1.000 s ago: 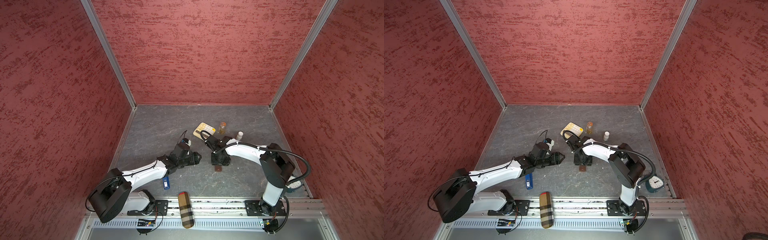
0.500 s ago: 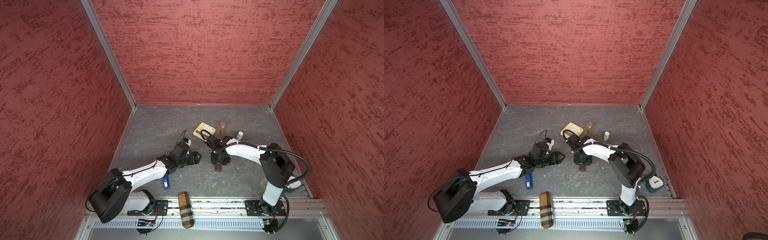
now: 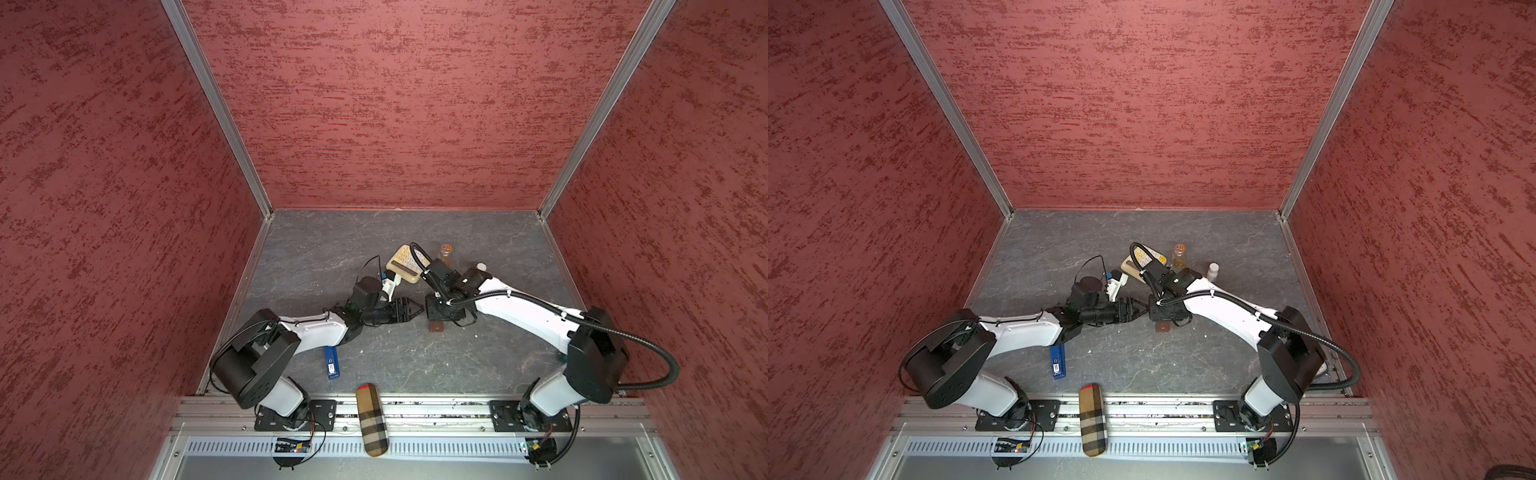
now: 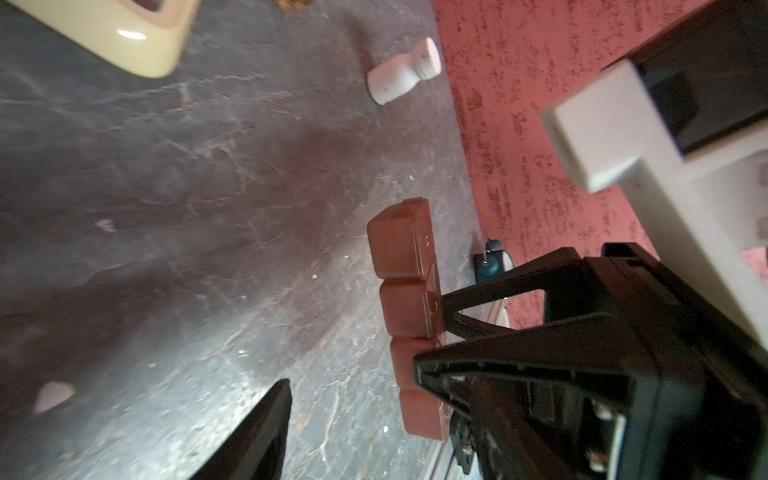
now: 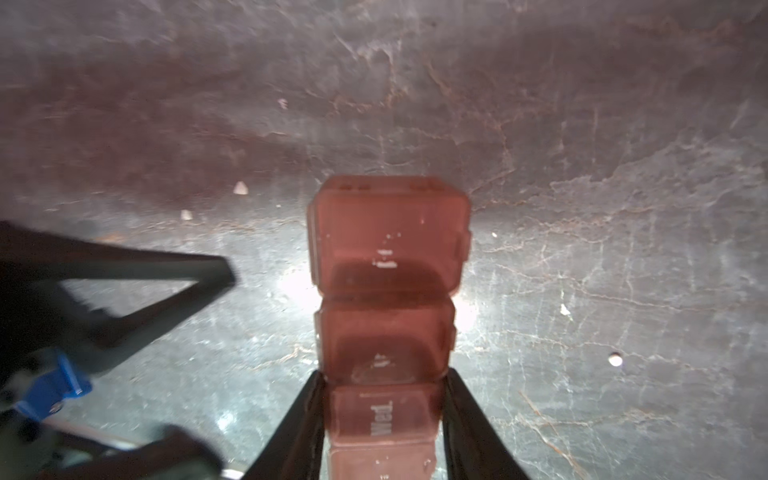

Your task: Sort the pills into containers

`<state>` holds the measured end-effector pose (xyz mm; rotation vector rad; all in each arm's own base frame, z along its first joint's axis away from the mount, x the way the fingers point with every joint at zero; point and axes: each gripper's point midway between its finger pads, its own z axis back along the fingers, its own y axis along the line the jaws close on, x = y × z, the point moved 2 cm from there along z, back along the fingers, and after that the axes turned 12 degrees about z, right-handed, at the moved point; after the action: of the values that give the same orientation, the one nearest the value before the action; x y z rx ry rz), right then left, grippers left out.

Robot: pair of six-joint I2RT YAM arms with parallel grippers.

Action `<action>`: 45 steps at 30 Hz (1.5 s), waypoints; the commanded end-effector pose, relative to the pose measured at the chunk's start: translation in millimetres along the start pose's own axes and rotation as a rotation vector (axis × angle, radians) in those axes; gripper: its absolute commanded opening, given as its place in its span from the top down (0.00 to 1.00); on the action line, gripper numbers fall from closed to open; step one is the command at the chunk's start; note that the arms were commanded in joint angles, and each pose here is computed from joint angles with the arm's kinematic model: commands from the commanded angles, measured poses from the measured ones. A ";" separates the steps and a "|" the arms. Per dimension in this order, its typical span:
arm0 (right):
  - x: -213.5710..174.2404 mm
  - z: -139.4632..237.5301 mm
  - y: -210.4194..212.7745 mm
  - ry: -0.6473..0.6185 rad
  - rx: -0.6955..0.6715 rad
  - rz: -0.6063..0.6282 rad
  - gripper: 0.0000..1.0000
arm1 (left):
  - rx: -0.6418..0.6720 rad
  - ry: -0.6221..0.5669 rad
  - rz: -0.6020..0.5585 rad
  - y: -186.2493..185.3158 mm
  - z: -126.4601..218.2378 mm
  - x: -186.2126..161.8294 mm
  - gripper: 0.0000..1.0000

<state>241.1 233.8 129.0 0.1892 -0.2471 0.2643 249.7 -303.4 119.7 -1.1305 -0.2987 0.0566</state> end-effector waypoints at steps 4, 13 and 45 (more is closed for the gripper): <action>-4.1 14.5 3.0 -0.007 0.051 0.039 0.61 | -0.170 0.039 -0.038 -40.9 -7.3 4.3 0.32; -2.2 20.2 7.1 -0.025 0.079 0.059 0.61 | -0.154 0.052 -0.038 -39.6 -24.4 3.5 0.36; 2.9 23.6 15.6 -0.048 0.123 0.081 0.63 | -0.140 0.050 0.011 -27.4 -40.3 4.8 0.71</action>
<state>229.8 237.4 148.9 0.2900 -0.2592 0.3373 263.9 -342.7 134.4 -1.2804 -0.2746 0.0417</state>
